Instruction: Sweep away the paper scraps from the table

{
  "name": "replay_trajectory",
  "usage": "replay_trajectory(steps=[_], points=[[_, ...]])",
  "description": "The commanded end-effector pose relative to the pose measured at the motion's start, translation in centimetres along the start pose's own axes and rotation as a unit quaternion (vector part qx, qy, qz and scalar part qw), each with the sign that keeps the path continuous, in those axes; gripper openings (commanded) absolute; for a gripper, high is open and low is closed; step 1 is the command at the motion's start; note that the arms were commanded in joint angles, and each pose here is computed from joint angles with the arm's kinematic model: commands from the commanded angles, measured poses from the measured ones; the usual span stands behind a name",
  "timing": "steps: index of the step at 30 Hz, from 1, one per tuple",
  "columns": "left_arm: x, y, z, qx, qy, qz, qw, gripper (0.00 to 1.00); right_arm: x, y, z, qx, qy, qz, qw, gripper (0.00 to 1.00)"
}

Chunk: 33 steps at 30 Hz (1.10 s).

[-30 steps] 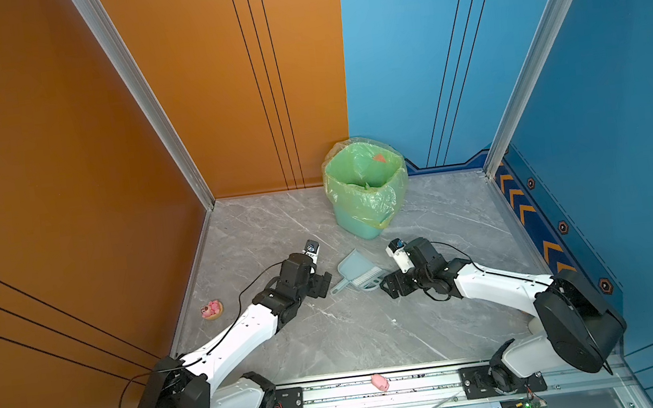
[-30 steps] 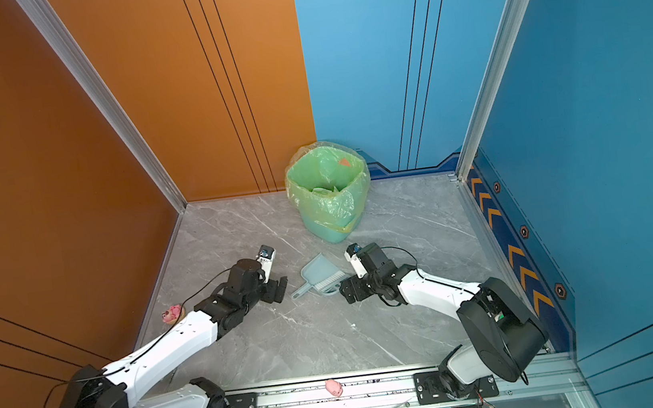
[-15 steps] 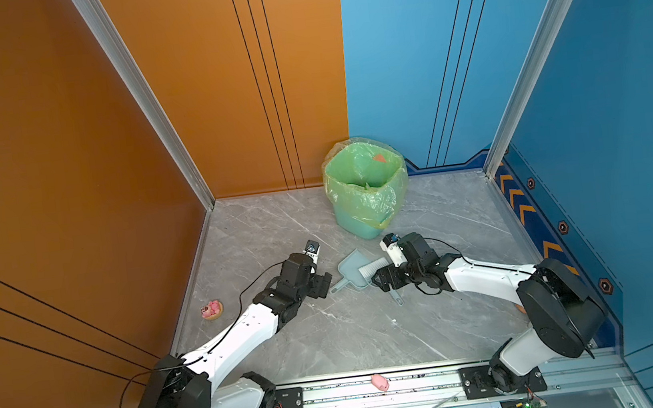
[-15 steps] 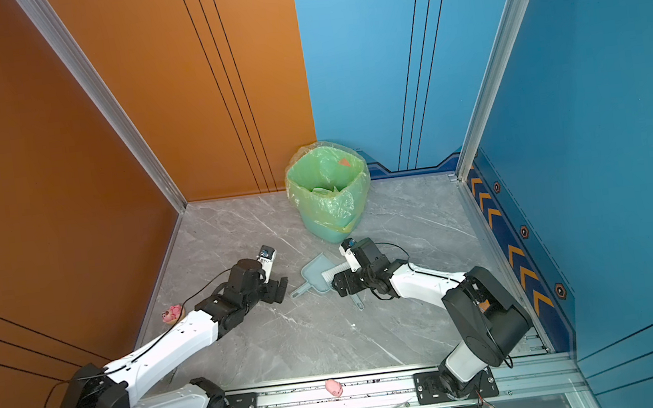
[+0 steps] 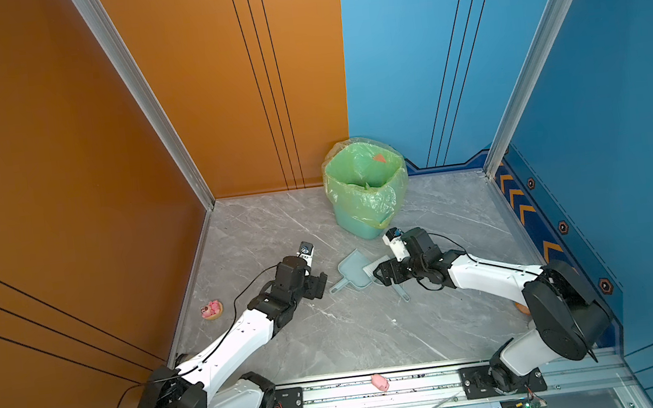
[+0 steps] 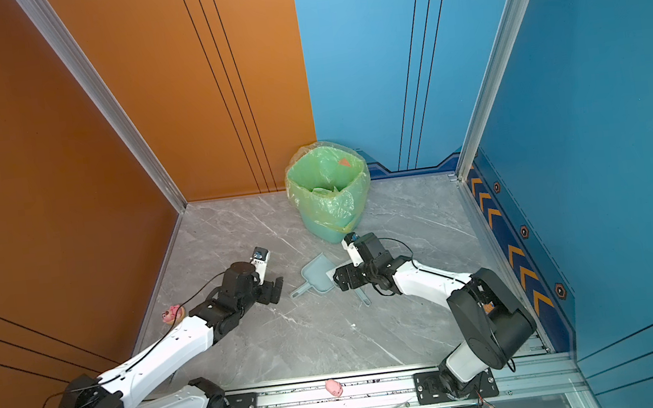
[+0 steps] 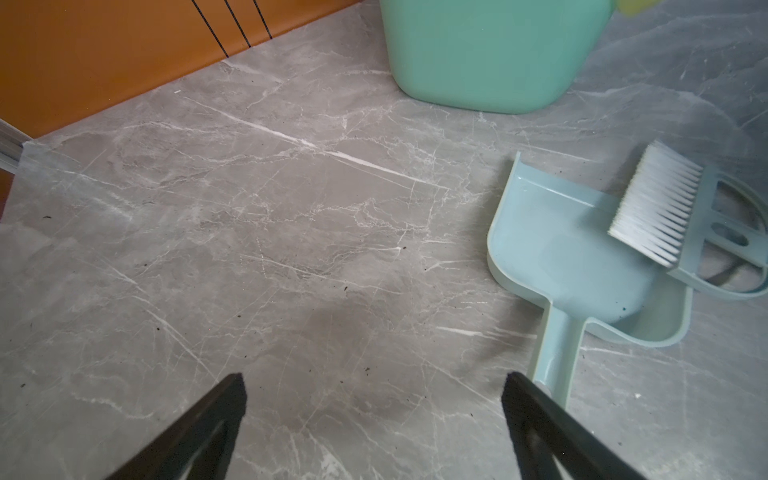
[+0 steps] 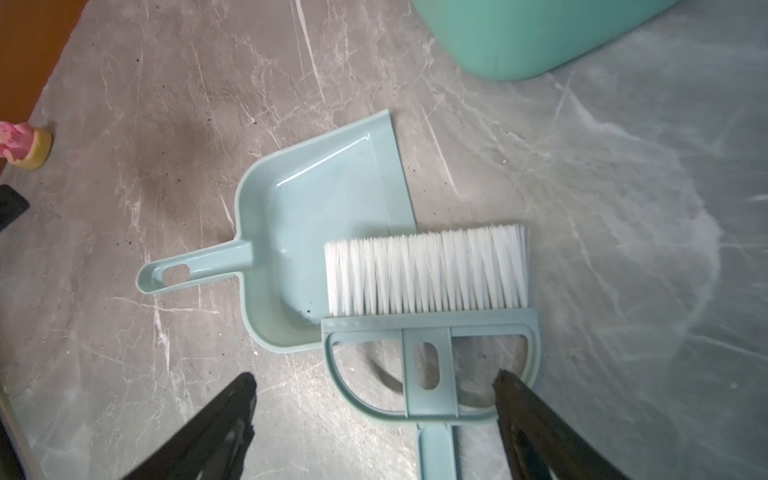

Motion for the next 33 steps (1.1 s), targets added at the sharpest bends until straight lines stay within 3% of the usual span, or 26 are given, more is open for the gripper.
replay_trajectory(steps=[1,18,29,33], points=[[1.0,0.3,0.1,-0.017,0.004,0.023,1.000,0.98,-1.1,1.6,0.3,-0.011,0.016,-0.027,0.999,0.91],[7.7,-0.9,0.5,-0.057,0.024,0.113,0.992,0.98,-11.2,8.0,4.5,-0.153,-0.015,-0.144,0.978,0.90],[10.5,-3.4,0.0,-0.074,0.056,0.111,0.989,0.98,-17.0,10.1,2.9,-0.220,-0.012,-0.245,0.944,0.90],[11.0,-4.4,-0.8,-0.075,0.064,0.109,0.989,0.98,-18.1,9.9,1.3,-0.189,-0.002,-0.271,0.944,0.90]])
Point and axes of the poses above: each gripper's point midway between its finger pads, its own y axis back along the fingers, its own x axis along the line the jaws close on, z = x × y, the point moved 5 cm from there along y, back along the fingers, and after that the axes turned 7 degrees about y, right-handed, at the moved point
